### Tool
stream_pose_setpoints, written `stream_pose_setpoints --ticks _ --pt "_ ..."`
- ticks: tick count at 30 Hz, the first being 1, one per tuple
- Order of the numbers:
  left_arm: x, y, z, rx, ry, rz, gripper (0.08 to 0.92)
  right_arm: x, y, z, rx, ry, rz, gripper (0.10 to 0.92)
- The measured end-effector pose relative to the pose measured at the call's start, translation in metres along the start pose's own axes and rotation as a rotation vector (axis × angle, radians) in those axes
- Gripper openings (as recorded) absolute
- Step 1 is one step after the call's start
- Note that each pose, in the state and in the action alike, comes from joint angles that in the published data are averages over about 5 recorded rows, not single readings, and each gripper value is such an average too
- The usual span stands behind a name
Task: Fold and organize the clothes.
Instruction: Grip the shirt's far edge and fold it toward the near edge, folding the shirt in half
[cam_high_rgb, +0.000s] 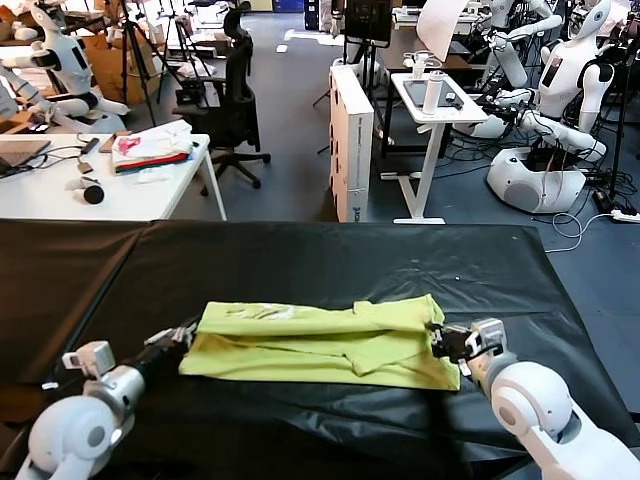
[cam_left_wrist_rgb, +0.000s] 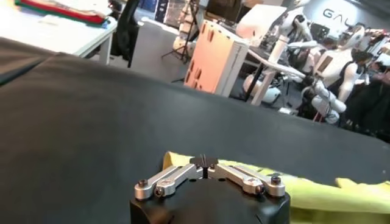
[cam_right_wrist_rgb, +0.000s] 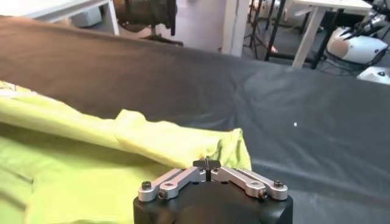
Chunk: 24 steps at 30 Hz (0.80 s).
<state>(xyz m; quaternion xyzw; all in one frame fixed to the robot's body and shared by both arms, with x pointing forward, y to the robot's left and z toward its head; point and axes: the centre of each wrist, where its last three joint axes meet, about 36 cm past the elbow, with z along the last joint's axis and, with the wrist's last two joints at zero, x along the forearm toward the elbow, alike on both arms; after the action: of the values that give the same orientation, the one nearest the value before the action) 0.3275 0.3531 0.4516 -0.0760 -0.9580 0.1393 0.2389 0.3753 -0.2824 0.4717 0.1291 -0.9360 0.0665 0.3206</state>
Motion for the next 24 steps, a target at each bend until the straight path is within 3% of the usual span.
stream_pose_setpoints --ticks 12,16,20,24 --pt "0.011 -0.002 0.022 0.008 0.044 -0.050 0.149 0.003 0.002 0.005 -0.012 0.005 -0.043 0.164" --pt "0.015 -0.001 0.020 0.003 0.037 -0.067 0.273 0.006 0.001 0.000 -0.019 -0.012 -0.078 0.352" --pt "0.016 0.007 0.017 0.000 0.026 -0.091 0.531 0.008 -0.004 -0.005 -0.037 -0.035 -0.075 0.617" --pt "0.013 0.017 0.014 0.003 0.018 -0.116 0.772 0.004 -0.012 -0.011 -0.069 -0.096 -0.036 0.833"
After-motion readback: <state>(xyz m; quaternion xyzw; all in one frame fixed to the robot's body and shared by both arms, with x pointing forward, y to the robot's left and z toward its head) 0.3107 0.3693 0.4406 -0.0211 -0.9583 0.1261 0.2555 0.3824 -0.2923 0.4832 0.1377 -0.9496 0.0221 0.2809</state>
